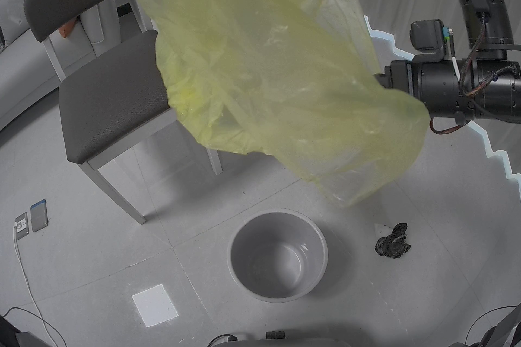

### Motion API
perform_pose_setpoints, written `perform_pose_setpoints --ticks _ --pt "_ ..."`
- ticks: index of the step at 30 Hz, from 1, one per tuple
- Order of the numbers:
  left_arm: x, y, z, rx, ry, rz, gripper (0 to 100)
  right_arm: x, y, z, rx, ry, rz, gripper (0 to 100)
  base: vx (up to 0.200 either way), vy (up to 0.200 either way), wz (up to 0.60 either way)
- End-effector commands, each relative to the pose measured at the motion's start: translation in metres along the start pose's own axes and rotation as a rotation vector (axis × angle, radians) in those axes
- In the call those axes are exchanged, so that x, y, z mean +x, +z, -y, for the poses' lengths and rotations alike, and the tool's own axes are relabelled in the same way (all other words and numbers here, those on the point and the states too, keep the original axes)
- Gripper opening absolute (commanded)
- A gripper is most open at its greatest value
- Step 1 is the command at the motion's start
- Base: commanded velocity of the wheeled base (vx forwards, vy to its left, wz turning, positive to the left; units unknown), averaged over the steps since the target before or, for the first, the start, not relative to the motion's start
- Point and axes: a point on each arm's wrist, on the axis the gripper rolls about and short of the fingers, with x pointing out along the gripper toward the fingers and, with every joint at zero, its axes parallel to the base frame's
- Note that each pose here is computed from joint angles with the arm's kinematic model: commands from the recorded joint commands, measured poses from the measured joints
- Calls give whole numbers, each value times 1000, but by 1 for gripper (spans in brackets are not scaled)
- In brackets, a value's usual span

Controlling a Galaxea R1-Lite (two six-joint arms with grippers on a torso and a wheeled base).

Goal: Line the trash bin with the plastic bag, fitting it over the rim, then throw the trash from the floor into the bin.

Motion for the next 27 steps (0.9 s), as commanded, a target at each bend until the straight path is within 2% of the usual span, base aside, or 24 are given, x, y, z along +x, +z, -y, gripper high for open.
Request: perform_pose_setpoints --ticks 1,6,7,14,17,21,23,25,27 --pt "8 -1 3 1 -8 -8 0 15 -6 2 4 -2 -36 100 0 0 0" --pt "8 -1 3 1 -8 -8 0 13 -5 3 -1 -6 -23 100 0 0 0" --pt "8 -1 2 1 -6 -8 0 13 -5 3 -1 -5 -20 0 0 0 0" --pt "12 -6 2 -8 -2 -33 0 10 -2 3 0 -11 -10 0 0 0 0" --pt "18 -15 1 -55 31 -75 0 10 -4 4 3 -25 -19 0 0 0 0" --pt "16 -27 3 -163 47 -121 0 7 -12 5 17 -50 -44 0 0 0 0" --pt "6 -30 5 -249 40 -123 0 8 -20 6 24 -72 -68 0 0 0 0" --pt "-6 -38 11 -382 25 -134 0 6 -36 9 29 -110 -112 0 0 0 0" --pt "-24 -48 10 -452 30 -150 0 5 -47 13 36 -135 -142 0 0 0 0"
